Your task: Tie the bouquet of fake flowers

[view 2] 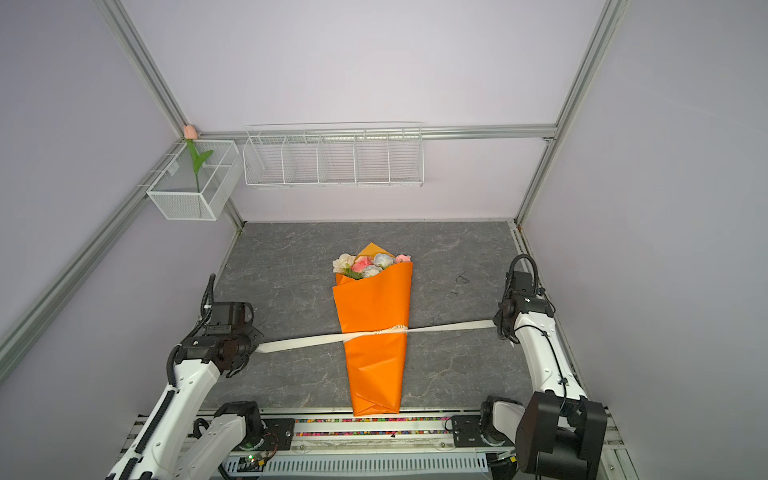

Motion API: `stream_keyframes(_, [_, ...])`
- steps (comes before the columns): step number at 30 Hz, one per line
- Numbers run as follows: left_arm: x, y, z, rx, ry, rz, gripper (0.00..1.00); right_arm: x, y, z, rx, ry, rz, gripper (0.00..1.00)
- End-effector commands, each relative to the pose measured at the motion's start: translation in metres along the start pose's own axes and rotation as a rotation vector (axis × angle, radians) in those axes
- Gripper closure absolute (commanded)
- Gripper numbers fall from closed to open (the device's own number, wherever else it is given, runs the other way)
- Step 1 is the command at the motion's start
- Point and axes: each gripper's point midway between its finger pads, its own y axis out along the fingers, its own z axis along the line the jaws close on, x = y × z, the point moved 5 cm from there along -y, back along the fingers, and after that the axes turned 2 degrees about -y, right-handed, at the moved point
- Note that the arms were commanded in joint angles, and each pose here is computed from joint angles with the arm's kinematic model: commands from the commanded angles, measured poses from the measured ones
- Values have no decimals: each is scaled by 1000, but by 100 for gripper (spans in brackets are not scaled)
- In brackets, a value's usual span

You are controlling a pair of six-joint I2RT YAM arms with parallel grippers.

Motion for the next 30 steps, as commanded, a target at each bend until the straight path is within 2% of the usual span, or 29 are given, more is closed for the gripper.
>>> stream_keyframes(1, [-8,9,32,100,-133,8,100,9,8,-6,18,51,-12,94])
stream_keyframes(4, [-10,15,37,81,-200,17,100,14,14,-13,-13,59,-18,94])
stream_keyframes(6, [-5,16,43,118,-218,3,100,18,18,-17,-36,51,-16,94])
stream_keyframes(9, [2,22,43,127,-201,-11,100,25,25,-15,-47,27,-21,94])
stream_keyframes(12, [4,26,43,160,-168,-1,100,21,42,-7,-35,-7,39,94])
stream_keyframes(15, [0,30,33,98,-148,53,100,13,51,12,63,-66,101,94])
stream_keyframes(17, [-7,33,20,-8,-140,109,100,8,53,36,184,-151,119,92])
stream_keyframes(19, [-12,36,11,-90,-156,140,100,6,52,58,254,-232,172,84])
stream_keyframes(21, [-16,39,8,-141,-169,148,76,5,54,68,225,-269,222,70])
stream_keyframes(22, [-16,38,8,-146,-173,149,73,5,53,71,201,-275,231,62])
stream_keyframes(24, [-14,35,8,-145,-181,134,54,7,50,67,156,-238,224,55])
stream_keyframes(26, [-10,30,7,-146,-180,117,48,10,42,66,167,-210,188,45])
stream_keyframes(28, [-5,21,-1,-188,-167,112,37,13,30,66,197,-188,176,39])
stream_keyframes(30, [-3,13,-13,-253,-146,127,37,11,13,70,254,-170,172,38])
